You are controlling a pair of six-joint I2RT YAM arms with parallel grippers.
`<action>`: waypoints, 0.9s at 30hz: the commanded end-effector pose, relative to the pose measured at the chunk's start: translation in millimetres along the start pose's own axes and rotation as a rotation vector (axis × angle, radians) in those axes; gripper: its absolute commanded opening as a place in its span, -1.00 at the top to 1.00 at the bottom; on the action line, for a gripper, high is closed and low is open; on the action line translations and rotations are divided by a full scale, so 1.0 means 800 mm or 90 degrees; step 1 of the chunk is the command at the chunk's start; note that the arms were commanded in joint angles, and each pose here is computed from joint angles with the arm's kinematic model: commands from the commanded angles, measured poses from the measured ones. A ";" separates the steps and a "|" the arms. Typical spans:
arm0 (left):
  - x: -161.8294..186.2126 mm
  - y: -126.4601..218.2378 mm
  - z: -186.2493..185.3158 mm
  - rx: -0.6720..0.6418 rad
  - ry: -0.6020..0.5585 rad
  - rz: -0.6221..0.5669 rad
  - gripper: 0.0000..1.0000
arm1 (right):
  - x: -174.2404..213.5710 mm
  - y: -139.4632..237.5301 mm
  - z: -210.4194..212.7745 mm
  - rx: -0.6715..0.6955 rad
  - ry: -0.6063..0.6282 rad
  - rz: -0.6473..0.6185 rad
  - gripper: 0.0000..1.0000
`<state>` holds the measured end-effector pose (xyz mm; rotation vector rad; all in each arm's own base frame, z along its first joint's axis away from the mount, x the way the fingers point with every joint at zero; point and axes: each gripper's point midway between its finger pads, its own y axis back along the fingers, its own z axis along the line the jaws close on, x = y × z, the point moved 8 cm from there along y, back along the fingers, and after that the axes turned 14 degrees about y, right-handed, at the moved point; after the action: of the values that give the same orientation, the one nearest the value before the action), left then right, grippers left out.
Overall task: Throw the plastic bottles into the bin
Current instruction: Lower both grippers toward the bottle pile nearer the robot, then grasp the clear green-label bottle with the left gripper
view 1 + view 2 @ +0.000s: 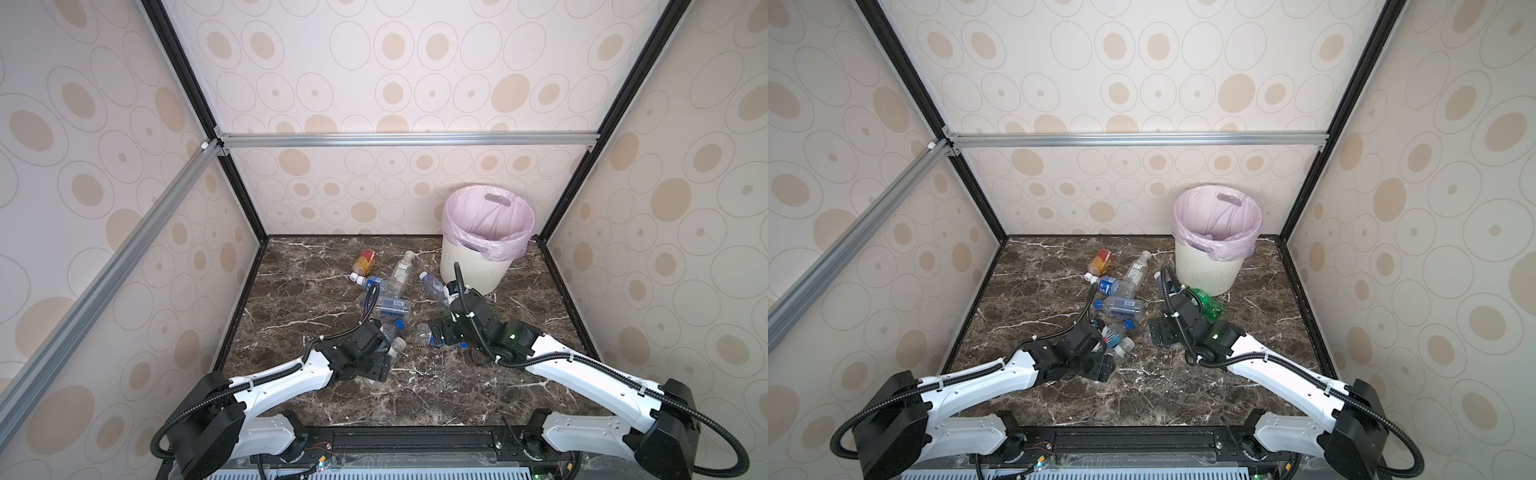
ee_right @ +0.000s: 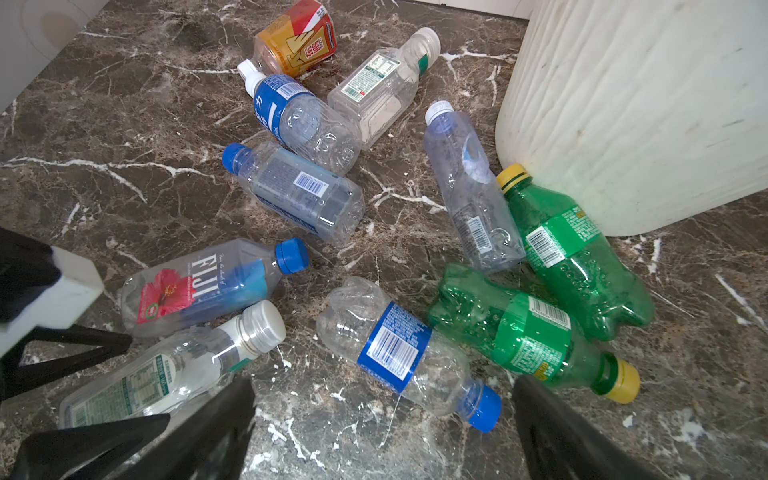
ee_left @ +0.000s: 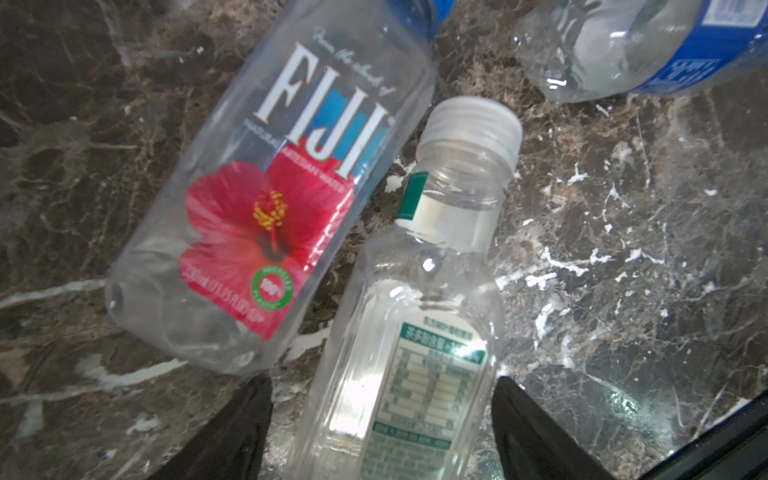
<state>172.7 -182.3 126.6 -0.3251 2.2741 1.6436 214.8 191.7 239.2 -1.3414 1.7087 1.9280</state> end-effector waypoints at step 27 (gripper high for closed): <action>-0.021 -0.003 -0.027 0.085 -0.011 -0.074 -0.14 | 0.008 -0.016 -0.024 -0.024 -0.131 0.015 -0.99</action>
<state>184.1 -196.7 123.3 -0.3801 2.2872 1.5307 230.0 176.9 231.4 -1.1488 1.6310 2.0018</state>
